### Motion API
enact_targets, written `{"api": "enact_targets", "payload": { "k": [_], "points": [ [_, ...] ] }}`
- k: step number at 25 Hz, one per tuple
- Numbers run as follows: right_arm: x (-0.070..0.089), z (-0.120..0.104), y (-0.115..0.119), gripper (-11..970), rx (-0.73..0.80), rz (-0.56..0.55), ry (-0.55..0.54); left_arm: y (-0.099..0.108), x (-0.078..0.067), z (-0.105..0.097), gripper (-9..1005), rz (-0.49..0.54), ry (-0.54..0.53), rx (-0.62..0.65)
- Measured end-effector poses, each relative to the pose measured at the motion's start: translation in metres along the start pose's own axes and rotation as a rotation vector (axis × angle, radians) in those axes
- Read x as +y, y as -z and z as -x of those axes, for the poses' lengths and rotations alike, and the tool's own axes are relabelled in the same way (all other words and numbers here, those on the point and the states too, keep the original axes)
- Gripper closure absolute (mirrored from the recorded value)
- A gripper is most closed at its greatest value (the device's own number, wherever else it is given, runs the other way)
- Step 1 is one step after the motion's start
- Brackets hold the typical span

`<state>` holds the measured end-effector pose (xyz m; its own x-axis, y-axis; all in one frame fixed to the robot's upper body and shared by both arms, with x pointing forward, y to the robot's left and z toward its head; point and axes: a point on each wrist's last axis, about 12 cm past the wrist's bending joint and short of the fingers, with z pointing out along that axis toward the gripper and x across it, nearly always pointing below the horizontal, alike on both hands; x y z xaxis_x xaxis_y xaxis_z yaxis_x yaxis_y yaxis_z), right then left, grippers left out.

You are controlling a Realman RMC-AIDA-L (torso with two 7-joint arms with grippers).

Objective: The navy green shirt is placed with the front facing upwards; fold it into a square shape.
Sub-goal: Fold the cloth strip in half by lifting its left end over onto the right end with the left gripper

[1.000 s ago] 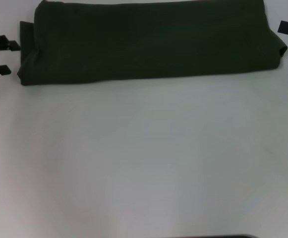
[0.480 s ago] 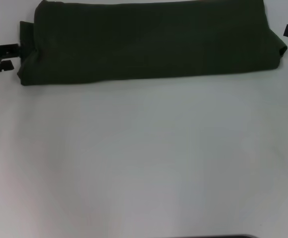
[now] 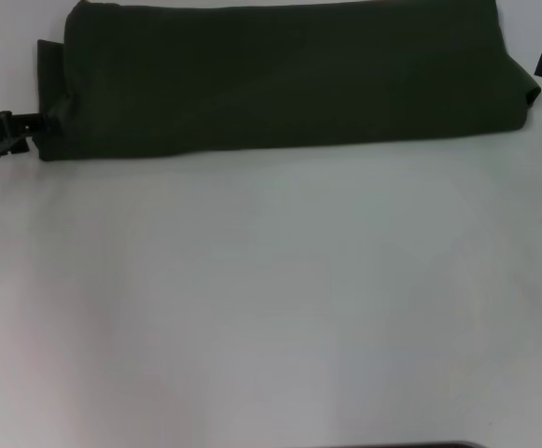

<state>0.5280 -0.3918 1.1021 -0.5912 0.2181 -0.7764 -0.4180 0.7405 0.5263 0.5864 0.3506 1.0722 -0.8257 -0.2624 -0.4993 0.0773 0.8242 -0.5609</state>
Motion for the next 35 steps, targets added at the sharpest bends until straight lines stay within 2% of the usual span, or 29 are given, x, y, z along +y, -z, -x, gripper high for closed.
{"api": "enact_targets", "payload": {
  "k": [7,20,35],
  "points": [
    [0.0,-0.002,0.001,182,-0.003,-0.002,-0.006,-0.002,-0.001,-0.001,275,-0.003,0.008,0.001],
    [-0.001,-0.005,0.002,181,-0.005,-0.006,-0.011,-0.014,-0.015,0.0,275,-0.03,0.001,0.011],
    [-0.002,-0.007,0.007,182,-0.016,-0.008,-0.027,-0.026,-0.021,-0.001,276,0.006,-0.025,0.038]
  ]
}}
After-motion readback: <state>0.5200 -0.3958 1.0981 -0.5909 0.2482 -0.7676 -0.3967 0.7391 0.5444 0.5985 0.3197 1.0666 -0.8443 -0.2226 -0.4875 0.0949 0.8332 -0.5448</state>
